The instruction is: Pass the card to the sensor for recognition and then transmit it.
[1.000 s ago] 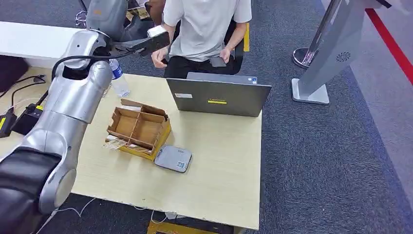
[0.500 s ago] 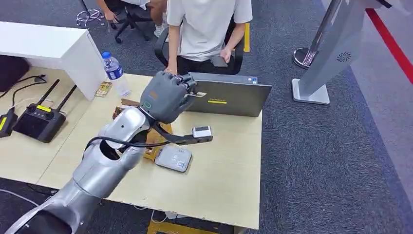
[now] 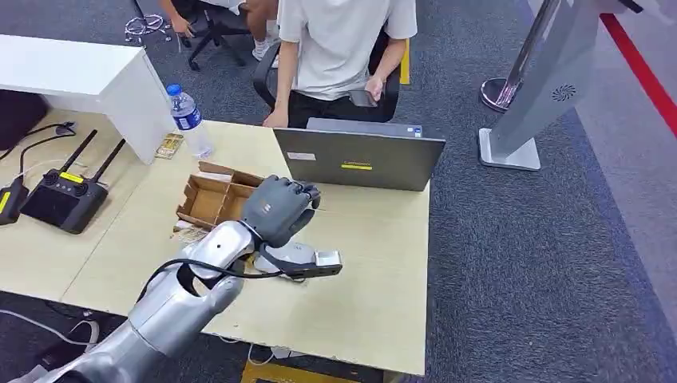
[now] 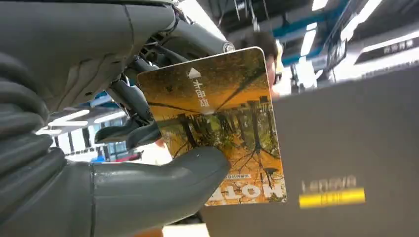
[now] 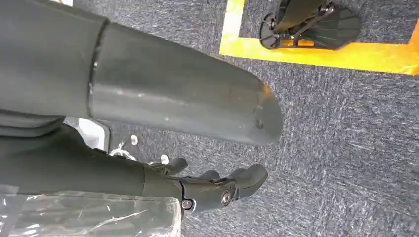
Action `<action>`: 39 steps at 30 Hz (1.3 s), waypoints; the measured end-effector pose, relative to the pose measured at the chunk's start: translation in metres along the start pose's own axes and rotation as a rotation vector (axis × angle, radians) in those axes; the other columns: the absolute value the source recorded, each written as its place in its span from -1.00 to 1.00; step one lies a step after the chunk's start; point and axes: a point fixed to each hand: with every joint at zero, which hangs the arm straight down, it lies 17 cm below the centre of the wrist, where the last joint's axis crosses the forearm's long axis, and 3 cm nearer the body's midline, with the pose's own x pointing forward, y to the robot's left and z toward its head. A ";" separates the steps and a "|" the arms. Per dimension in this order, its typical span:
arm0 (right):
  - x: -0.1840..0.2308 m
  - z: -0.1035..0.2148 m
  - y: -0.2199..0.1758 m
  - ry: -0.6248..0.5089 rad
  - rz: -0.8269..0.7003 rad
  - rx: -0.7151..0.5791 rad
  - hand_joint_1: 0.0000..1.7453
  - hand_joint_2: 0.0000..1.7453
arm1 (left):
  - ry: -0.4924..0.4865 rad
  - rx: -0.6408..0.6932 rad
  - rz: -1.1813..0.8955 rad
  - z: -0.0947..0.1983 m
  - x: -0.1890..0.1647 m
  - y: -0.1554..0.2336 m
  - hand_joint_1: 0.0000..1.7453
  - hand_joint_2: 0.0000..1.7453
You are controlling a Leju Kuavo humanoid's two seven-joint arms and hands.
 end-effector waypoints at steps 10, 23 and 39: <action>-0.001 0.000 -0.002 0.007 -0.012 -0.007 -1.00 -1.00 | 0.050 -0.131 0.004 0.027 -0.014 -0.056 1.00 1.00; -0.004 0.000 -0.003 0.018 -0.016 -0.012 -1.00 -1.00 | 0.093 -0.260 0.027 0.075 -0.015 -0.125 1.00 1.00; -0.004 0.000 -0.002 0.017 0.002 -0.011 -1.00 -1.00 | 0.104 -0.292 0.032 0.076 -0.020 -0.135 1.00 1.00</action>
